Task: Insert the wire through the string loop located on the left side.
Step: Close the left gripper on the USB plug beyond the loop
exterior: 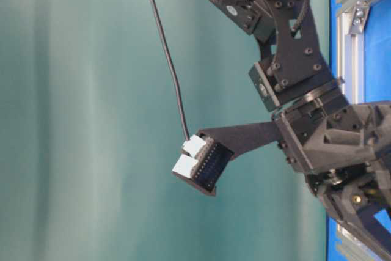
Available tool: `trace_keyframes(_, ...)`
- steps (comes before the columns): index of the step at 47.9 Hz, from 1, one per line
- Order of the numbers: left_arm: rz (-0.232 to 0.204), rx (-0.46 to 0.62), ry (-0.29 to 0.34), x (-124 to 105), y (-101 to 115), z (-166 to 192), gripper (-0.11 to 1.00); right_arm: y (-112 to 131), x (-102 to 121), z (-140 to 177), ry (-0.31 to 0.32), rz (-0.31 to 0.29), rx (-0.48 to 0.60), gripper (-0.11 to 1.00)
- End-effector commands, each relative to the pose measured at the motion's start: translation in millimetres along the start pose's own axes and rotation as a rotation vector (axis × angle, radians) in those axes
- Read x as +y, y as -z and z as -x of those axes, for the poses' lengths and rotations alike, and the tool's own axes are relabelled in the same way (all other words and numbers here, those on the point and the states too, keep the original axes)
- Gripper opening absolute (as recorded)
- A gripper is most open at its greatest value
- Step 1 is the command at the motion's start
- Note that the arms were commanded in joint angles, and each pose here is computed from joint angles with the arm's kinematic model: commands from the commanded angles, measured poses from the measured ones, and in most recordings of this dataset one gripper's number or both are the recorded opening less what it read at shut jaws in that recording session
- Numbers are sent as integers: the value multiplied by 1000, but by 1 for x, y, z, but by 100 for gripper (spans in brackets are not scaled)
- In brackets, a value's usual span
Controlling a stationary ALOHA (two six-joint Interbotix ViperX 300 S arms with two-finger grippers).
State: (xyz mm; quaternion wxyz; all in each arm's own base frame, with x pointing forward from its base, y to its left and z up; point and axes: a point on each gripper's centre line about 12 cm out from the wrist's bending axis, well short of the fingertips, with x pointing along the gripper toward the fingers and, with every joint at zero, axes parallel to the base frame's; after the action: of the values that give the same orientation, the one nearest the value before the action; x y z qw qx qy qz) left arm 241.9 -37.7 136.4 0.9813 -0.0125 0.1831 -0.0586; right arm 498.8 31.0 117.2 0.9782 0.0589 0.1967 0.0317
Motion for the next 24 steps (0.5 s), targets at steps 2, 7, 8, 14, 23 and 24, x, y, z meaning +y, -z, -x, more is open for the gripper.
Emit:
trace_keyframes(2,-4,-1,6,-2,-3,-7,85,-17,1,1,-3,2,-43,0)
trace_keyframes(7,-4,46,2,-1,7,-15,85,-18,0,1,-3,1,-46,0)
trace_keyframes(8,-4,55,1,-1,9,-17,85,-18,0,1,-3,1,-48,0)
trace_keyframes(14,-7,110,-2,-1,21,-24,84,-17,0,2,-2,1,-41,0)
trace_keyframes(23,-6,106,-2,-1,20,-25,83,-16,1,2,-3,2,-40,0)
trace_keyframes(24,-6,106,-2,-1,20,-25,83,-17,0,2,-2,1,-41,0)
